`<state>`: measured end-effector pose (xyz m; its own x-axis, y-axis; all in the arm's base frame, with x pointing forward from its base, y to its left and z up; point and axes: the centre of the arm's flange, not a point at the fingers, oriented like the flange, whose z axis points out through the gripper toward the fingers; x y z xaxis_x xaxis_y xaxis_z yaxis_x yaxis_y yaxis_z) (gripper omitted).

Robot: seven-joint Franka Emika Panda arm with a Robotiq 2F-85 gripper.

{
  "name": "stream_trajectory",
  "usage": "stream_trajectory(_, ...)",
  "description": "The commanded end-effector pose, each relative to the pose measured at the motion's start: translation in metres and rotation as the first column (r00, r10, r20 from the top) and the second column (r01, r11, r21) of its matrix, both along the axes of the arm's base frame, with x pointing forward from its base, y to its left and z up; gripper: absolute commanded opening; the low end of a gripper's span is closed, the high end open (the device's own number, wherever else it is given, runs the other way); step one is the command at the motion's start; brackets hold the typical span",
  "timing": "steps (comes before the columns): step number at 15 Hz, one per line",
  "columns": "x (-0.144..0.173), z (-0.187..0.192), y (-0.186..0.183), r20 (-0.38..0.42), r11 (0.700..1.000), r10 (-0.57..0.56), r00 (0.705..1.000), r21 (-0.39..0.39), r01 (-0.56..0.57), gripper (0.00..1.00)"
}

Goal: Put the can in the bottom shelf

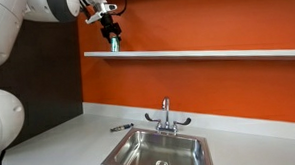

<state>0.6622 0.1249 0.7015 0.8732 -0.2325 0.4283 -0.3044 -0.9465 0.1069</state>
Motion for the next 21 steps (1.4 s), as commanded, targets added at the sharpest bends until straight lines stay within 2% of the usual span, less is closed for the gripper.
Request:
stream_trajectory(1, 0.020, 0.011, -0.005, -0.027, 1.000, -0.007, 1.000, -0.007, 0.007, 1.00)
stream_trajectory(8, 0.006, 0.008, 0.001, -0.020, 1.000, 0.017, 1.000, -0.001, -0.017, 1.00)
stream_trajectory(21, -0.049, 0.005, 0.019, -0.008, 0.998, 0.060, 0.998, 0.011, -0.060, 1.00)
